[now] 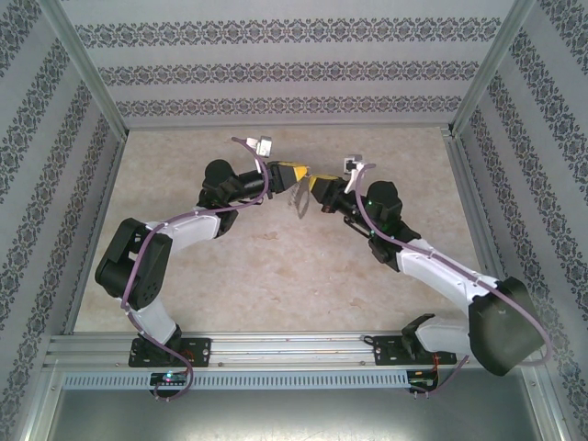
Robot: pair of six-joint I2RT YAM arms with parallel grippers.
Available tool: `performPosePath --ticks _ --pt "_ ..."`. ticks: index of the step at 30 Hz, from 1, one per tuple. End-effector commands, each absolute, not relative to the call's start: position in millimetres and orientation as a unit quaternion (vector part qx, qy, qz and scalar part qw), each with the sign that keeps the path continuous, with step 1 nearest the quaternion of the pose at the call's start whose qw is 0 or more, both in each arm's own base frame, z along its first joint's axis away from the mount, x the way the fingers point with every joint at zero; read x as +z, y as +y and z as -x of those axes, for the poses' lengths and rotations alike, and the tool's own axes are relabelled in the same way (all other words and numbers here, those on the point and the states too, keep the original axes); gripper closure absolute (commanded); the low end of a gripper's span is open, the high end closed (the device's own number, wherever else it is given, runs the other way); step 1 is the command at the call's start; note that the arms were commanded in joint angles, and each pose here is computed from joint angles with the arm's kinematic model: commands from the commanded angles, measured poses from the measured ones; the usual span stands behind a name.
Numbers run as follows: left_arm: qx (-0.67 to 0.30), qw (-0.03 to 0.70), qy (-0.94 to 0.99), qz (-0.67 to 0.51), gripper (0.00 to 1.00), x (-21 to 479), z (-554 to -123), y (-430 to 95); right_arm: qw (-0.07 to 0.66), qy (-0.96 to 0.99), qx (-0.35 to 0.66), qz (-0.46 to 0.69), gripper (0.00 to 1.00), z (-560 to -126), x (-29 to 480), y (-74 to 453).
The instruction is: Put the keys on the keyring
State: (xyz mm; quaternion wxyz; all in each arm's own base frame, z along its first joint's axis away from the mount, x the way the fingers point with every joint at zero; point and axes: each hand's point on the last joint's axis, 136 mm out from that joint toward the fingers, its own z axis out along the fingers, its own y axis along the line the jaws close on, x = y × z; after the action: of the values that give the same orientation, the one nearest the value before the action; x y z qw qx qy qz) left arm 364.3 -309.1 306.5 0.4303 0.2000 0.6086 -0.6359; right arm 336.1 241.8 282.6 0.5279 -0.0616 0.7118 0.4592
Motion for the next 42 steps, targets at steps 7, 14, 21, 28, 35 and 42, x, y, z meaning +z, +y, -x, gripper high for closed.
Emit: performPosePath --ticks 7,14,21,28,35,42 --pt "-0.648 0.447 0.567 -0.243 1.0 337 -345 -314 0.553 0.705 0.44 0.054 0.69 -326 289 210" --pt "-0.655 0.442 0.561 -0.248 1.0 344 -342 -314 0.547 0.727 0.408 0.069 0.4 -321 266 205" --pt "-0.658 0.437 0.558 -0.255 1.0 347 -339 -315 0.548 0.739 0.383 0.085 0.36 -319 251 209" --pt "-0.66 0.433 0.557 -0.258 1.0 349 -337 -316 0.548 0.742 0.375 0.094 0.36 -318 245 211" --pt "-0.661 0.43 0.556 -0.262 1.0 351 -335 -316 0.549 0.745 0.362 0.112 0.35 -315 238 216" --pt "-0.661 0.429 0.556 -0.263 1.0 351 -335 -318 0.555 0.74 0.356 0.134 0.34 -313 241 230"
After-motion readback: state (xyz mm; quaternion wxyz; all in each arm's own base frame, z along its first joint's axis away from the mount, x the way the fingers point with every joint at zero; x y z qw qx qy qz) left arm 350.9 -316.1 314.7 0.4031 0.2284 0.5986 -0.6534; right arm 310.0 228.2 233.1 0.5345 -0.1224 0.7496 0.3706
